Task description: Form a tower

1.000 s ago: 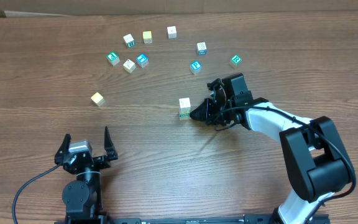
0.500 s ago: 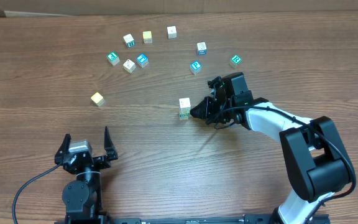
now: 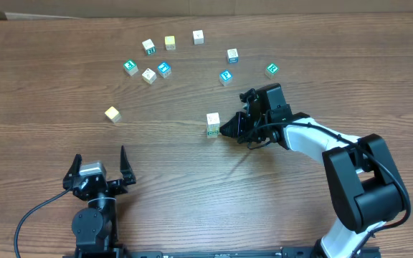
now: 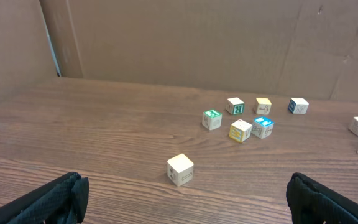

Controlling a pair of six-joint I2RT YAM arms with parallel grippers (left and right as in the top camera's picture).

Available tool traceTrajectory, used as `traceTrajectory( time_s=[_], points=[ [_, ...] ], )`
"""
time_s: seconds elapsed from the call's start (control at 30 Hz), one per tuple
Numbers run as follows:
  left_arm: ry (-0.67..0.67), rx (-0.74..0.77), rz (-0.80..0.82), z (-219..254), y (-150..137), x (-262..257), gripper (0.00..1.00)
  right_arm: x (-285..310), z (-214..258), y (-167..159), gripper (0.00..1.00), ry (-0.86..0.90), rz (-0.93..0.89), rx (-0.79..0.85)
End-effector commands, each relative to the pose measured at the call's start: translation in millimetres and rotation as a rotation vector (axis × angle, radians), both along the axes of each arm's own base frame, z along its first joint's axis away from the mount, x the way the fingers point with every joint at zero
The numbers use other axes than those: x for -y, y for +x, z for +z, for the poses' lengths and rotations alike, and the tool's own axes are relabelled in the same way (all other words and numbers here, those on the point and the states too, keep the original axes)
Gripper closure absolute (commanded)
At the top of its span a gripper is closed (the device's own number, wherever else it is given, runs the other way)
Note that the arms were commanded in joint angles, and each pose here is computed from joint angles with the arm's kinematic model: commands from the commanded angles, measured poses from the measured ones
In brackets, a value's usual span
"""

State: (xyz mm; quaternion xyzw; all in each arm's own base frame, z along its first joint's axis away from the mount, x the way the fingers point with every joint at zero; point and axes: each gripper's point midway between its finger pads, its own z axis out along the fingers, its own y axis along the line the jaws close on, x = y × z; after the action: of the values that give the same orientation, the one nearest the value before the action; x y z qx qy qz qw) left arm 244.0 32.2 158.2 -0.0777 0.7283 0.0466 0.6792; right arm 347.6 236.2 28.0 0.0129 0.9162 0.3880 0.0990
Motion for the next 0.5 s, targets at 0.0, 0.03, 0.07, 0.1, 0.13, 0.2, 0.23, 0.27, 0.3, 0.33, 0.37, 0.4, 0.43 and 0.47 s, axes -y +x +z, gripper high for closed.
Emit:
traceTrajectory(
  time_s=[0.0, 0.03, 0.07, 0.1, 0.13, 0.2, 0.23, 0.27, 0.3, 0.33, 0.37, 0.4, 0.43, 0.47],
  points=[
    [0.019, 0.005, -0.012, 0.9, 0.0, 2.3, 0.0, -4.1, 10.0, -1.0, 0.96, 0.006, 0.015, 0.032],
    [0.019, 0.005, -0.012, 0.8, 0.0, 2.3, 0.0, -4.1, 10.0, -1.0, 0.96, 0.006, 0.015, 0.032],
    [0.019, 0.005, -0.012, 1.0, 0.0, 2.3, 0.01, -4.1, 10.0, -1.0, 0.96, 0.006, 0.015, 0.032],
    [0.018, 0.005, -0.012, 1.0, 0.0, 2.3, 0.0, -4.1, 10.0, -1.0, 0.96, 0.006, 0.015, 0.032],
    [0.019, 0.005, -0.012, 1.0, 0.0, 2.3, 0.01, -4.1, 10.0, -1.1, 0.96, 0.006, 0.015, 0.032],
    [0.018, 0.005, -0.012, 0.8, 0.0, 2.3, 0.0, -4.2, 10.0, -1.1, 0.96, 0.007, 0.016, 0.032],
    [0.019, 0.005, -0.012, 0.8, 0.0, 2.2, 0.0, -4.2, 10.0, -1.1, 0.96, 0.007, 0.015, 0.032],
    [0.019, 0.005, -0.012, 1.0, 0.0, 2.3, 0.0, -4.2, 10.0, -1.1, 0.96, 0.007, 0.016, 0.032],
    [0.019, 0.005, -0.012, 0.9, 0.0, 2.3, 0.0, -4.2, 10.0, -1.2, 0.96, 0.007, 0.015, 0.031],
    [0.018, 0.005, -0.012, 1.0, 0.0, 2.3, 0.01, -4.2, 10.0, -1.2, 0.96, 0.007, 0.016, 0.032],
    [0.019, 0.005, -0.012, 0.8, 0.0, 2.3, 0.0, -4.2, 10.0, -1.3, 0.96, 0.007, 0.016, 0.031],
    [0.018, 0.005, -0.012, 0.9, 0.0, 2.3, 0.0, -4.1, 9.8, -1.5, 0.96, 0.006, 0.016, 0.03],
    [0.018, 0.005, -0.012, 0.8, 0.0, 2.3, 0.0, -4.0, 9.6, -1.9, 0.96, 0.006, 0.016, 0.028],
    [0.019, 0.005, -0.012, 0.8, 0.0, 2.3, 0.0, -3.9, 9.4, -2.0, 0.96, 0.005, 0.016, 0.027]
  ],
)
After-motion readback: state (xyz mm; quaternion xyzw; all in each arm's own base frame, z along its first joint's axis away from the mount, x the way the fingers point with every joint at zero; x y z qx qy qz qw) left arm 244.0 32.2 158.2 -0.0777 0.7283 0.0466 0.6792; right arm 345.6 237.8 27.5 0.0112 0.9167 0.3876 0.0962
